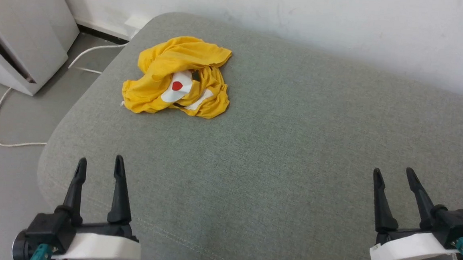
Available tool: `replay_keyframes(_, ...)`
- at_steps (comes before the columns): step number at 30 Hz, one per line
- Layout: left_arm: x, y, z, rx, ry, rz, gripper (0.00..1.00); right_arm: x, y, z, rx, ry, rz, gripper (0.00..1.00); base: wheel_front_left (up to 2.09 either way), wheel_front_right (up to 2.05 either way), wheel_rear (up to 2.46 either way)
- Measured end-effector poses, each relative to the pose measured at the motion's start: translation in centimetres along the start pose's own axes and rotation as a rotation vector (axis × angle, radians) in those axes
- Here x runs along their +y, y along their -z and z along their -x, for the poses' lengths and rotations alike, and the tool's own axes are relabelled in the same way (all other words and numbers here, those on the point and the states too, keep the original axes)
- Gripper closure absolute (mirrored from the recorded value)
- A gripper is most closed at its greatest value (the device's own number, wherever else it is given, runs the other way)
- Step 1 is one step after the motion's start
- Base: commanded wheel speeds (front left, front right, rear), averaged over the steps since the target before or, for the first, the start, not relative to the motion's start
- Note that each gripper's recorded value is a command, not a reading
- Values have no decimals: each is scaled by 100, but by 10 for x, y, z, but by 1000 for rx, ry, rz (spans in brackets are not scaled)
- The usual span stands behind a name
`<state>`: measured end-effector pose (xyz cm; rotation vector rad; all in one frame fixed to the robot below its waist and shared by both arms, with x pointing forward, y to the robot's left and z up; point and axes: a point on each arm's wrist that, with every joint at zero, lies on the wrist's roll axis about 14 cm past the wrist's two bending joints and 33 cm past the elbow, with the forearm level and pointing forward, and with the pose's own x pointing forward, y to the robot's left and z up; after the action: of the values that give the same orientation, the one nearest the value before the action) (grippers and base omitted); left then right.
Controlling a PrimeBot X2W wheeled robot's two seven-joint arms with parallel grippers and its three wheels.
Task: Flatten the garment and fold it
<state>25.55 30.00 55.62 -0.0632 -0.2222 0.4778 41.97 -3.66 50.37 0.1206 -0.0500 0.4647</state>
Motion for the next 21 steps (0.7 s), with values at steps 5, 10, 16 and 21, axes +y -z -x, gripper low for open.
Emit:
replay_keyframes(5, -10, -32, -29, -104, 79, -23, 0, -4, 6, -3, 6, 9, -9, 0, 0, 0, 0)
replay_keyframes(10, -6, -64, -73, -150, 94, -52, 0, -14, 15, -6, 15, 35, -29, 0, 0, 0, 0)
replay_keyframes(16, -13, -80, -128, -111, 133, -93, 0, -27, 20, -11, 11, 69, -41, 0, 0, 0, 0)
replay_keyframes(21, -23, -74, -167, -29, 175, -139, 0, -47, 22, -5, 12, 127, -37, 0, 0, 0, 0)
